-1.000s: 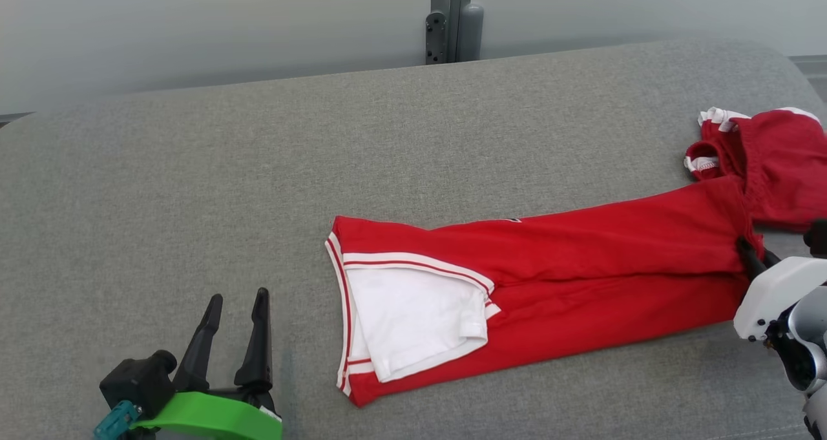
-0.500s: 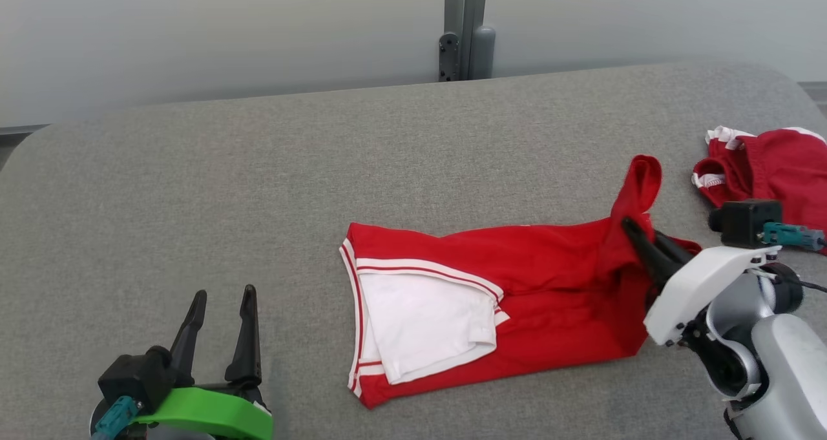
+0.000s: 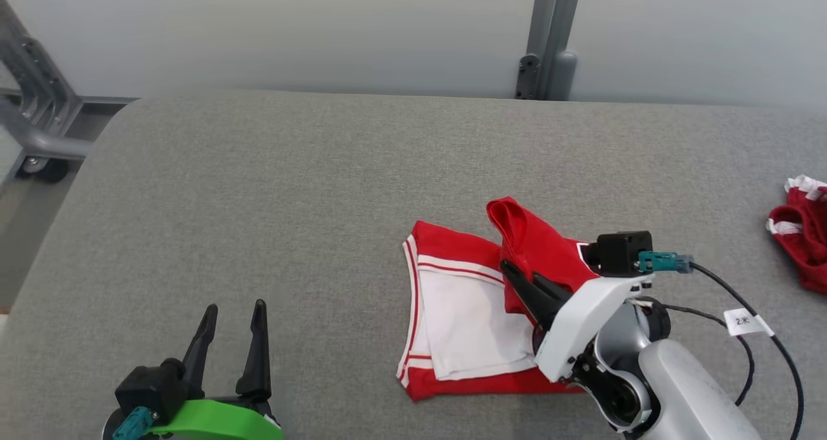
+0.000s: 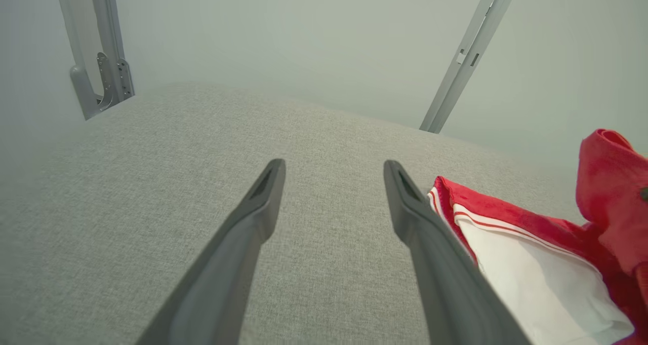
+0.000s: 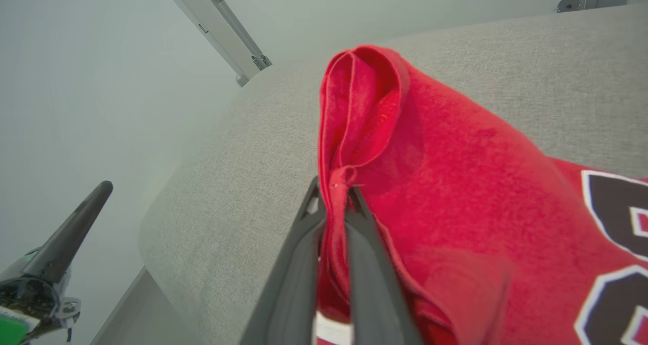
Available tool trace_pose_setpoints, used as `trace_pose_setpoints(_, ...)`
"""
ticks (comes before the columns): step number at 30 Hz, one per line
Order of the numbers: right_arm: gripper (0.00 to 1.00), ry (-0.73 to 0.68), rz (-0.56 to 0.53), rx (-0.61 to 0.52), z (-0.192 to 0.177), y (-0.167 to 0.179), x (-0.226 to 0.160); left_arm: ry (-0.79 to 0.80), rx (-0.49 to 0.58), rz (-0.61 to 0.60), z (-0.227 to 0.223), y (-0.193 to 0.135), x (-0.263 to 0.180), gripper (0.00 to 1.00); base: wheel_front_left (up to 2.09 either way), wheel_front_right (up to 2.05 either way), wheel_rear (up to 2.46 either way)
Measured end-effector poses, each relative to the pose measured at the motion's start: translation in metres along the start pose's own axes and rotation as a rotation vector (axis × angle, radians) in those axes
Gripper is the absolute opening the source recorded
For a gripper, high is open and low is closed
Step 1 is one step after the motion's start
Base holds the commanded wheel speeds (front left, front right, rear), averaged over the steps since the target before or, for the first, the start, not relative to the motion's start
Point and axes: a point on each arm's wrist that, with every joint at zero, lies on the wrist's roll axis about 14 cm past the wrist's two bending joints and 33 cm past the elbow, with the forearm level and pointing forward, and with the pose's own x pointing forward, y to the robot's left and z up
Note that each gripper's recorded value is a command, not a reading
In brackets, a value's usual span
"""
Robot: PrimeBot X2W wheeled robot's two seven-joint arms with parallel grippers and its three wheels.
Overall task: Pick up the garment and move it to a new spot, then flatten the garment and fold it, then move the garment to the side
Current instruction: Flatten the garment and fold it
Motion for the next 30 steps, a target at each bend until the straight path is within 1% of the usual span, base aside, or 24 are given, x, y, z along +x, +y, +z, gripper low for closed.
trace_pose_setpoints(6,0.00,0.077,0.040,0.042,-0.029,0.018,0.027,-0.017,-0.008,0.054,0.003,0.015,-0.013,1.00,0.00,0.00,0.00)
trace_pose_setpoints(12,0.00,0.175,0.036,0.038,-0.060,0.019,0.043,-0.022,-0.015,0.086,0.003,0.023,-0.022,1.00,0.00,0.00,0.00)
trace_pose_setpoints(14,0.49,0.183,0.028,0.031,-0.064,0.016,0.046,-0.020,-0.012,0.092,0.002,0.024,-0.022,1.00,0.00,0.00,0.00)
trace_pose_setpoints(15,1.00,0.184,0.024,0.029,-0.064,0.015,0.048,-0.018,-0.010,0.092,0.002,0.024,-0.022,1.00,0.00,0.00,0.00)
trace_pose_setpoints(17,1.00,0.169,0.025,0.037,-0.062,0.014,0.051,-0.014,-0.011,0.089,0.000,0.023,-0.021,1.00,0.00,0.00,0.00)
trace_pose_setpoints(21,1.00,0.135,0.061,0.069,-0.055,0.026,0.054,-0.005,-0.016,0.075,-0.004,0.019,-0.018,1.00,0.00,0.00,0.00)
trace_pose_setpoints(25,1.00,0.050,0.062,0.076,-0.034,0.025,0.057,0.000,-0.014,0.059,-0.005,0.014,-0.014,1.00,0.00,0.00,0.00)
trace_pose_setpoints(28,1.00,-0.033,0.041,0.035,-0.015,0.016,0.056,0.002,-0.012,0.044,-0.006,0.010,-0.012,1.00,0.00,0.00,0.00)
trace_pose_setpoints(30,1.00,-0.088,0.003,-0.015,-0.001,0.000,0.051,0.006,-0.012,0.033,-0.007,0.007,-0.010,1.00,0.00,0.00,0.00)
